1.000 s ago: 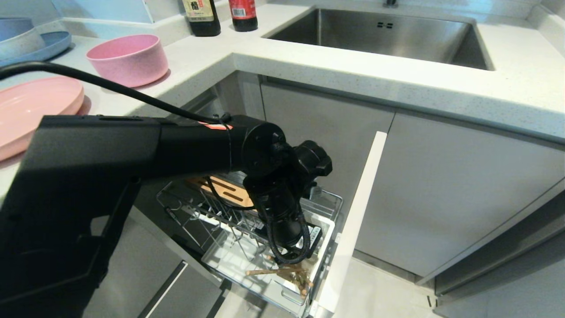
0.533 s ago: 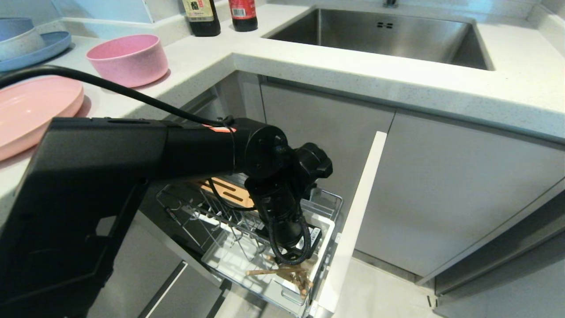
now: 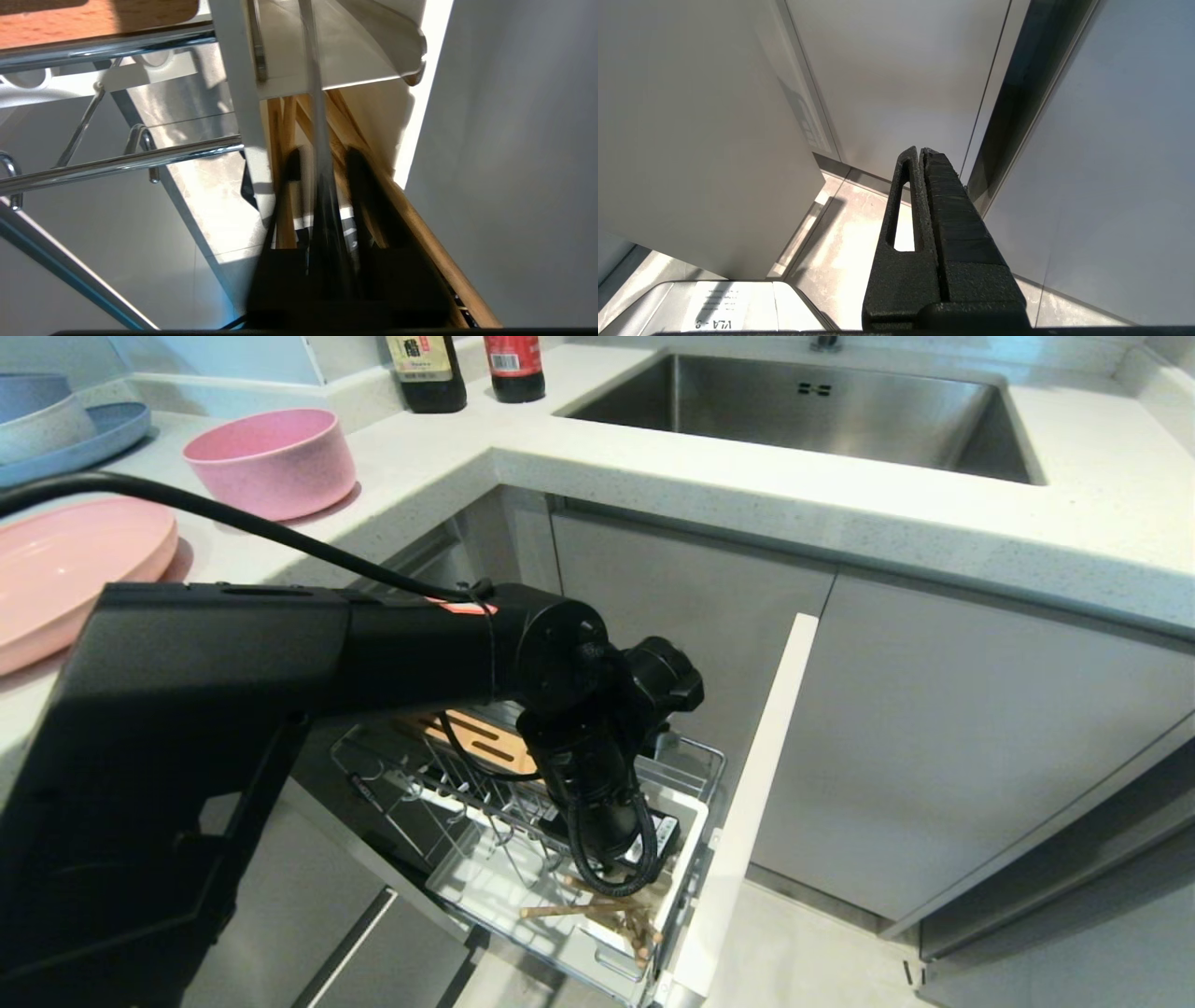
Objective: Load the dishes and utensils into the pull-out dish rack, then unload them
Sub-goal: Pick up the spoon and place it in the cupboard, then pick up the bowl and place it in the cupboard
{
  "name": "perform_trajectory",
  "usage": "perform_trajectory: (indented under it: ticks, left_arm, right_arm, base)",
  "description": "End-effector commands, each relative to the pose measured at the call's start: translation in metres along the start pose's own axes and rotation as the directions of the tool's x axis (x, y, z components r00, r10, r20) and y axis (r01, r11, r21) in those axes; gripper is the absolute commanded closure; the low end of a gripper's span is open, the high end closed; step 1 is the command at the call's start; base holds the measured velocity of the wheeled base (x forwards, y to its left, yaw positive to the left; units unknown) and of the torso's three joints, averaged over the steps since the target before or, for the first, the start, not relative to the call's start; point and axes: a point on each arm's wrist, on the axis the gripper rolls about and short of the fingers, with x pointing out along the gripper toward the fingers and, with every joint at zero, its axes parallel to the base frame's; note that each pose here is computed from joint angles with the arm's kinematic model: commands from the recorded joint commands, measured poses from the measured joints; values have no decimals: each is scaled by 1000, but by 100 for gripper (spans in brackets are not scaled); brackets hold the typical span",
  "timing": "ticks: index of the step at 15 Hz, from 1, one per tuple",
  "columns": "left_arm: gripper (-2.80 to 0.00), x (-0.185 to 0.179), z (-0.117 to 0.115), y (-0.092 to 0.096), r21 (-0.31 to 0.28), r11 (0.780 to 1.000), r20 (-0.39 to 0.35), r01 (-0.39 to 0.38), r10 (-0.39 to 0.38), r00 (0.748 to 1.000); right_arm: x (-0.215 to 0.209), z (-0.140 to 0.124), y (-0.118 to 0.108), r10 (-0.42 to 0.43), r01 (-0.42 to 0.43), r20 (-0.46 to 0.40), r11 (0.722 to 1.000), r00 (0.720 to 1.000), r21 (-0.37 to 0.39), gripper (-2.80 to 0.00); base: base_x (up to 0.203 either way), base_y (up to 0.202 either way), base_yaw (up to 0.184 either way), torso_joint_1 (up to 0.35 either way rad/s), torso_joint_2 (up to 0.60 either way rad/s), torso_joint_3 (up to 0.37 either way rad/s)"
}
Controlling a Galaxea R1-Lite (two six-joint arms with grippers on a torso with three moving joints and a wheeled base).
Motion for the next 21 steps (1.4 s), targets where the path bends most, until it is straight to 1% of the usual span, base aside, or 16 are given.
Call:
perform_trajectory:
  ticks: [1,5,9,11,12,14,16,17,18,19,21]
  left_arm:
    - [-280,-2,-1,0,-2,1000,1,0,0,1000]
    - [-280,-6,-2,0,-3,1000,14,-11,11,1000]
    - [-280,-29,-6,0,-36,999,78,-15,18,997]
    - [-280,-47,-10,0,-71,997,131,-27,36,991]
    - [0,-57,-12,1,-94,995,165,-38,53,985]
    - [0,-78,-17,4,-153,987,241,-49,86,967]
    - [0,-100,-21,4,-250,966,345,-60,147,927]
    - [0,-110,-23,4,-277,959,384,-50,159,910]
    - [0,-121,-26,4,-299,954,429,-21,153,890]
    - [0,-136,-31,4,-326,945,481,22,146,864]
    - [0,-169,-42,8,-367,925,593,101,149,791]
  right_arm:
    - [0,0,0,0,0,-1,1000,1000,0,0]
    - [0,0,0,0,0,-1,1000,1000,0,0]
    - [0,0,0,1,-1,-1,1000,1000,0,0]
    - [0,0,0,0,0,-2,1000,1000,0,0]
    - [0,0,0,0,0,-1,1000,1000,0,0]
    - [0,0,0,2,-2,-1,1000,1000,0,0]
    - [0,0,0,0,0,-1,1000,1000,0,0]
    - [0,0,0,1,-1,-1,1000,1000,0,0]
    - [0,0,0,1,-1,-1,1000,1000,0,0]
    - [0,0,0,0,0,-1,1000,1000,0,0]
    - [0,0,0,0,0,-1,1000,1000,0,0]
  base:
    - [0,0,0,0,0,0]
    - [0,0,0,0,0,0]
    - [0,0,0,0,0,0]
    - [0,0,0,0,0,0]
    - [0,0,0,0,0,0]
    - [0,0,0,0,0,0]
    - [0,0,0,0,0,0]
    - [0,0,0,0,0,0]
    - [0,0,0,0,0,0]
    - [0,0,0,0,0,0]
    - [0,0,0,0,0,0]
